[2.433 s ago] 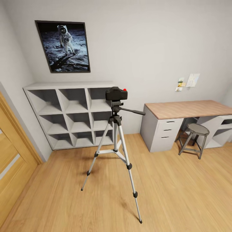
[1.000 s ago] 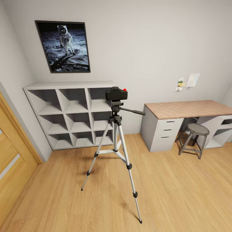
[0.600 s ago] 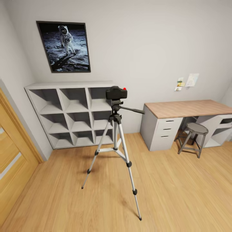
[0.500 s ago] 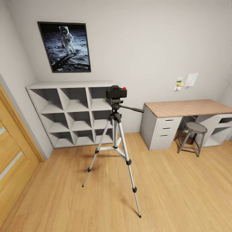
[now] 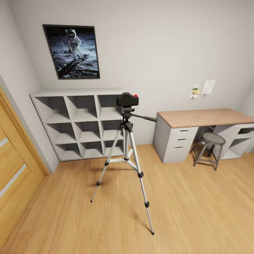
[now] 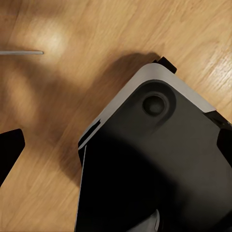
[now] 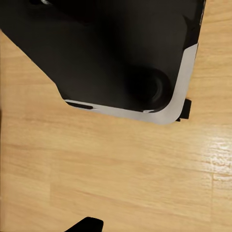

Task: Attach the digital camera to the camera tripod in the bedroom.

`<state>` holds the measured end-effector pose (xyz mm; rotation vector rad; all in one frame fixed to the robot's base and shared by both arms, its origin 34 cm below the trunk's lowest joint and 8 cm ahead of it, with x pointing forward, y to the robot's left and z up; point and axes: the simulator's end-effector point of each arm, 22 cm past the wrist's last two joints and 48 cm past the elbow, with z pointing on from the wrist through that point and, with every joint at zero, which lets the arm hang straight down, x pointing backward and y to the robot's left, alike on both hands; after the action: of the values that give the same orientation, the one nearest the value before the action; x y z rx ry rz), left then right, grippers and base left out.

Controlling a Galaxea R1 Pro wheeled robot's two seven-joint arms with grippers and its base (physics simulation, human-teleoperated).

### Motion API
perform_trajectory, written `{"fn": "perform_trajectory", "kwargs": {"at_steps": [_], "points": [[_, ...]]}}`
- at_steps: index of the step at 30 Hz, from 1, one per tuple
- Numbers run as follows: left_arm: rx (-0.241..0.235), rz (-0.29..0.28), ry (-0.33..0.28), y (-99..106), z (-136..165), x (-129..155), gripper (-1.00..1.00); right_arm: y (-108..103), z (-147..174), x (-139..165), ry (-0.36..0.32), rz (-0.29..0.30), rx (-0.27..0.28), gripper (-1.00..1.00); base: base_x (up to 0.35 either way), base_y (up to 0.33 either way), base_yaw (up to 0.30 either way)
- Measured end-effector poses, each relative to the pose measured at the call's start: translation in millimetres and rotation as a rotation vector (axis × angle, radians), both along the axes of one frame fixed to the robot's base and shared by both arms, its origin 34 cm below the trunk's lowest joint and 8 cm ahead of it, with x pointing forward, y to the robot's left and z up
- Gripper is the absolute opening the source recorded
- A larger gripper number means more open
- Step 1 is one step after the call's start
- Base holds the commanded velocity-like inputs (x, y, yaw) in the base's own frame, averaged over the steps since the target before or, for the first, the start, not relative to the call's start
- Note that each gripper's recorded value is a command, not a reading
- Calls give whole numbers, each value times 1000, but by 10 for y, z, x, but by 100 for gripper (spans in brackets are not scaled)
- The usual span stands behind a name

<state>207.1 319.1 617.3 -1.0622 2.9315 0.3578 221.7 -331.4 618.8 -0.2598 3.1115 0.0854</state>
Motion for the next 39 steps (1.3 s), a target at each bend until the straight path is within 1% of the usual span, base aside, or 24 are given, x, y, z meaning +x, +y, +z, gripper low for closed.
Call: {"fn": "perform_trajectory", "kwargs": {"at_steps": [7, 19, 32, 39], "points": [[0, 0, -4, 1, 4, 15, 100, 79, -8, 19, -6, 1, 0, 100, -3, 0, 0], [6, -4, -26, 36, 25, 104, 100, 30, 5, 104, -31, 0, -38, 100, 0, 0, 0], [1, -8, -58, 19, 47, 238, 100, 28, 28, 185, -59, -1, -40, 100, 0, 0, 0], [2, -5, -64, 23, 57, 260, 100, 24, 36, 182, -58, -1, -41, 100, 0, 0, 0]]}}
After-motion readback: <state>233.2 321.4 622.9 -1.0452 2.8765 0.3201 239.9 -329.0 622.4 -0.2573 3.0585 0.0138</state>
